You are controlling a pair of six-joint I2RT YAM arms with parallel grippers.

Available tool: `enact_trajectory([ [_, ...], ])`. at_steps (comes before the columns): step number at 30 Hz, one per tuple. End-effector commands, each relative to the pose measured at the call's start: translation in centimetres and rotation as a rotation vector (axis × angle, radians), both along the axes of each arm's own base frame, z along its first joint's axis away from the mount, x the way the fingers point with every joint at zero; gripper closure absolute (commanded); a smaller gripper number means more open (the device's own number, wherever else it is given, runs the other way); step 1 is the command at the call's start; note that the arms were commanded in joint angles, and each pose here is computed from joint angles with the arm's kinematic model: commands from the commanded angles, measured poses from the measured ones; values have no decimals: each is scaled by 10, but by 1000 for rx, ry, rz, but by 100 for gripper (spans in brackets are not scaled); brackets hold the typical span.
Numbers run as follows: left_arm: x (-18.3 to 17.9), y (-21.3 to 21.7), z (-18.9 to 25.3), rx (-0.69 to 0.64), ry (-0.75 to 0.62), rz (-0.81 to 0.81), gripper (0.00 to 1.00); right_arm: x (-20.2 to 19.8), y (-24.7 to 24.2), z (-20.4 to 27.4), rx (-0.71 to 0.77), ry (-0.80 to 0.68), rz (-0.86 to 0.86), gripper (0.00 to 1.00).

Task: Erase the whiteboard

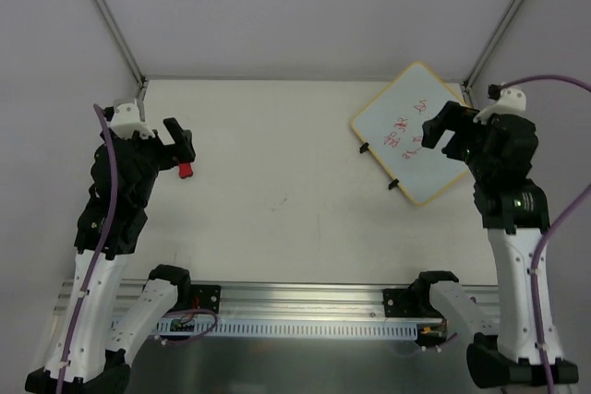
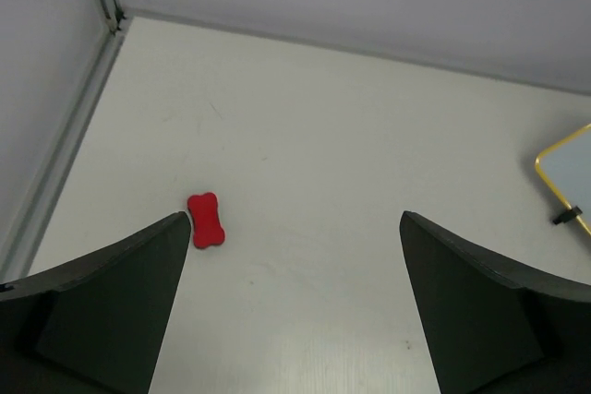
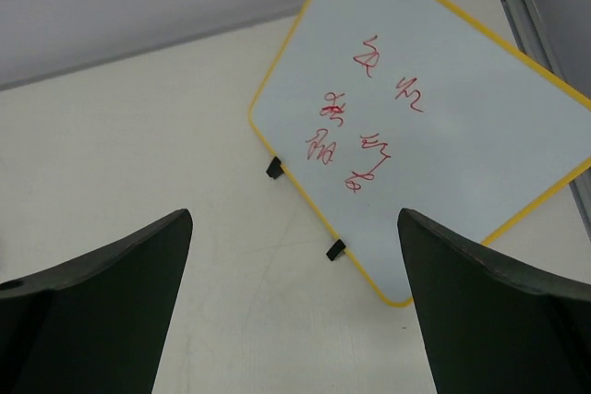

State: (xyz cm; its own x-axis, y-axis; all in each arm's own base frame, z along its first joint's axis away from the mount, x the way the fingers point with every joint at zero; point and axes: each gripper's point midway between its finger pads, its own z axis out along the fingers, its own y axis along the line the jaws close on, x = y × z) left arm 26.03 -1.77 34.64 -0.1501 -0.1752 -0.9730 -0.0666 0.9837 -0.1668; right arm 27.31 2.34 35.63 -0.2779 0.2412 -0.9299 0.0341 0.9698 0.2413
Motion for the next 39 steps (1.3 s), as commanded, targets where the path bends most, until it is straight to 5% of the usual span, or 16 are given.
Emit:
enact_trajectory([
  [1, 3, -25, -19, -59, 55, -111, 1, 44, -27, -6, -25, 41, -126, 1],
  [7, 3, -37, -50, -87, 131, -164, 1, 112, -49, -24, 5, 150, 2, 2],
  [14, -1, -33, -59, -49, 135, -143, 1, 149, -58, -38, 18, 186, 84, 17],
  [17, 5, -25, -58, -51, 140, -85, 1, 144, -37, -79, -78, 261, 36, 17],
  [21, 18, -25, -60, -27, 177, -78, 1, 113, -29, -105, -149, 239, -248, 14],
  [28, 27, -24, -65, -52, 205, -44, 1, 71, 31, -188, -18, 303, -467, 14],
  [39, 21, -28, -73, -85, 215, -60, 1, 55, 44, -255, 152, 468, -677, 23],
])
